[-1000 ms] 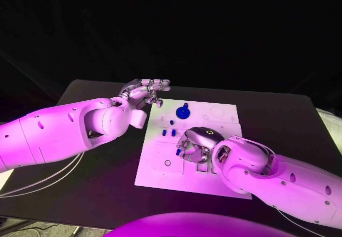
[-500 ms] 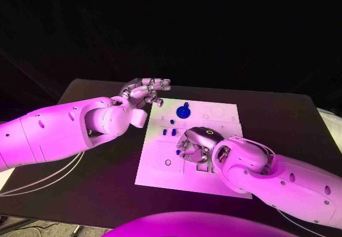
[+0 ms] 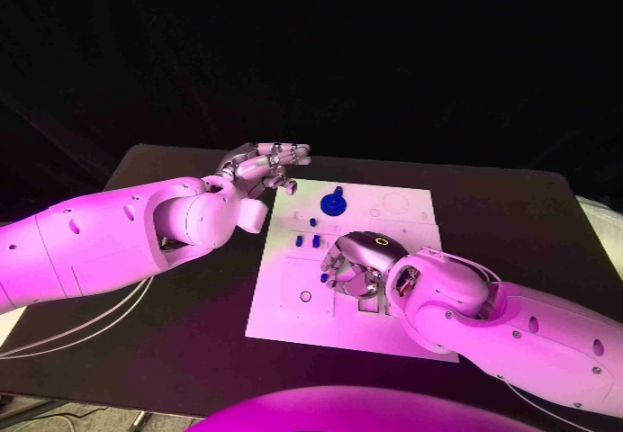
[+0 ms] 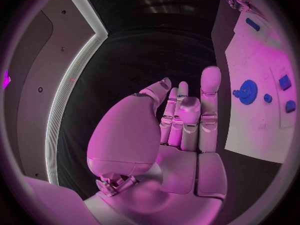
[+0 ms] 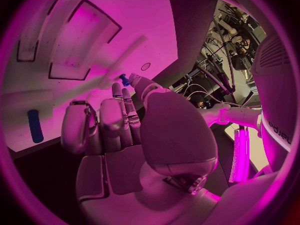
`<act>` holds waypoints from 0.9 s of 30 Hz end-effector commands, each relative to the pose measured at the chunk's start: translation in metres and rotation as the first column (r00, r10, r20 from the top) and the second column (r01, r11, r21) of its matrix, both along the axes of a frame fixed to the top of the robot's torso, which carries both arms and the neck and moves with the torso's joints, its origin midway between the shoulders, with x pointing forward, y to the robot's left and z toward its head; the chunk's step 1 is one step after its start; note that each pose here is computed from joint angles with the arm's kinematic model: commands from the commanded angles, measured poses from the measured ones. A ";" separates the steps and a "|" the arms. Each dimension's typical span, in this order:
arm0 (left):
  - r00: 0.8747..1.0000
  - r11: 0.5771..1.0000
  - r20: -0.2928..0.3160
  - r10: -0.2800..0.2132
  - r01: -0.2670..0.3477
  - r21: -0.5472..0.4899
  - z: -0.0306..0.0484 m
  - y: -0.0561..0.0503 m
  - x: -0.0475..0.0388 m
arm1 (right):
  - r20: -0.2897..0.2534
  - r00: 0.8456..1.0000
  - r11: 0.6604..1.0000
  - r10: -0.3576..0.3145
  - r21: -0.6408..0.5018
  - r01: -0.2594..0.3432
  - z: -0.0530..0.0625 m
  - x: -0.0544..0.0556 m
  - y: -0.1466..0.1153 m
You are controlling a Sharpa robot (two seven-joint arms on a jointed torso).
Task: Assemble the parts on the task board
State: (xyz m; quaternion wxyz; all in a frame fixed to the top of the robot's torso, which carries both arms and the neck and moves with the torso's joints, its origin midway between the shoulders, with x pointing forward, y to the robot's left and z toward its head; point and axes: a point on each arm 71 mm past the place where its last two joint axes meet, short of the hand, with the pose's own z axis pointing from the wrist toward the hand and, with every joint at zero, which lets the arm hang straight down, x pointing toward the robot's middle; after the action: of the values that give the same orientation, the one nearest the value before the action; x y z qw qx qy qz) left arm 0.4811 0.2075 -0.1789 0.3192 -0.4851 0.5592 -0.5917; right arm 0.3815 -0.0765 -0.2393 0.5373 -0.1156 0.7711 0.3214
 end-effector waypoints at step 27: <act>1.000 1.000 0.018 -0.013 0.013 0.002 0.0010 0.002 0.0005 | 0.112 0.981 0.978 -0.156 -0.121 0.169 0.051 0.033 -0.096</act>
State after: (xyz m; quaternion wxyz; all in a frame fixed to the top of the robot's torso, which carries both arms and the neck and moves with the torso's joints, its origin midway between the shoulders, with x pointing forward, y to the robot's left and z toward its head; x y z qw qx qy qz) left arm 0.4819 0.2111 -0.1793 0.3237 -0.4841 0.5598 -0.5895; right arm 0.4140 -0.1722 -0.1866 0.5911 -0.0911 0.7664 0.2344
